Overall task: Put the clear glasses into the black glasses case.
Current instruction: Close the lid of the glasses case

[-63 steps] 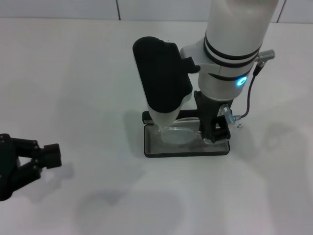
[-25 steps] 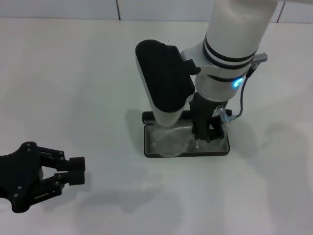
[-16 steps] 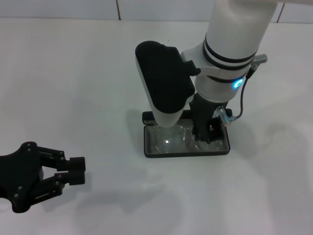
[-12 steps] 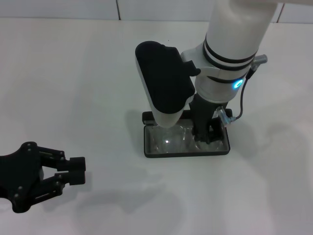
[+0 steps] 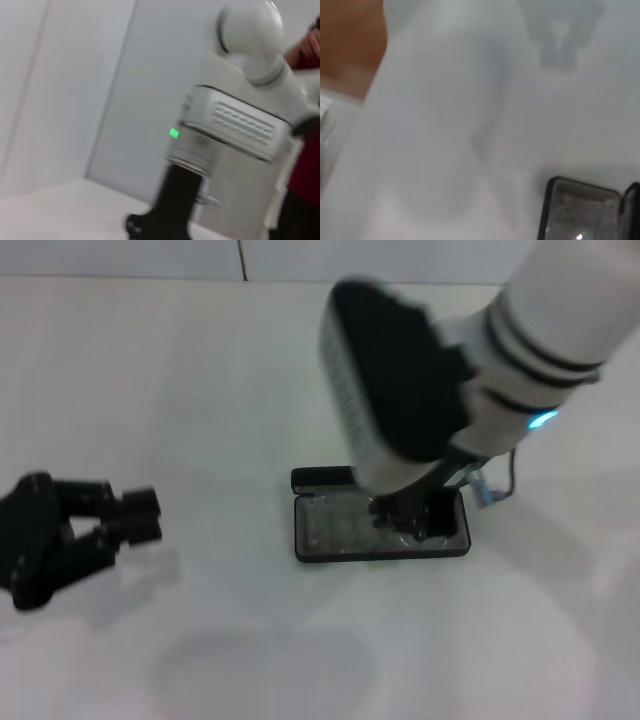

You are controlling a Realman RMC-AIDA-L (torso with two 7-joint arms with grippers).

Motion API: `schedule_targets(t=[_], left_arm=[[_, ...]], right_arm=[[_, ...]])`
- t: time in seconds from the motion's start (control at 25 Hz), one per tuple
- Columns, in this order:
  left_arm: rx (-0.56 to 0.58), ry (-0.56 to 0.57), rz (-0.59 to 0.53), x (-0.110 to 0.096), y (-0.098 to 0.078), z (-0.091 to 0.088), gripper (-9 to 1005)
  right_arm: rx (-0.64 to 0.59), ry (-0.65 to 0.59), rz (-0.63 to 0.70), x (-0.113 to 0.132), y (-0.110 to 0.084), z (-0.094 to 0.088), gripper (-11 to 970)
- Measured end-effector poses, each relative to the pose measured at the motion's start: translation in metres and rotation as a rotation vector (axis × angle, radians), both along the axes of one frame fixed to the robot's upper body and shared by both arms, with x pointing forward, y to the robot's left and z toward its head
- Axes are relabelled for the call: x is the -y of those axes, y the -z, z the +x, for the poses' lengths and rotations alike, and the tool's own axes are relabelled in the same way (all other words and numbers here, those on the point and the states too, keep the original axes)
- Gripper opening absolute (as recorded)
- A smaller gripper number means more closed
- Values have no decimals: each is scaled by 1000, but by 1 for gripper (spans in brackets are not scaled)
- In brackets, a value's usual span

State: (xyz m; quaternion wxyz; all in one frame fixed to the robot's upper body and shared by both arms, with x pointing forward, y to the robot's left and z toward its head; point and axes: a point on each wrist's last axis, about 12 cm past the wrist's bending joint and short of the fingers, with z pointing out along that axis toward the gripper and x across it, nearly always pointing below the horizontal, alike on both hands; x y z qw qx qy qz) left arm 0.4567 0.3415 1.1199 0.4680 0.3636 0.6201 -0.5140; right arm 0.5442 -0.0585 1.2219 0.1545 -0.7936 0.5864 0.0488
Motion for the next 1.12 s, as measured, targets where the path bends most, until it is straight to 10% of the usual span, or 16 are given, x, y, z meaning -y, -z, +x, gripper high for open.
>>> schedule_targets(t=[0.48, 0.8, 1.12], left_arm=[[17, -7, -66, 52, -17, 56, 198], [-35, 63, 166, 141, -5, 120, 205], [-48, 67, 310, 179, 18, 130, 206]], right_arm=[[208, 375, 768, 170, -53, -41, 63], [37, 666, 1315, 295, 3, -47, 33], [41, 792, 1532, 340, 46, -68, 13]])
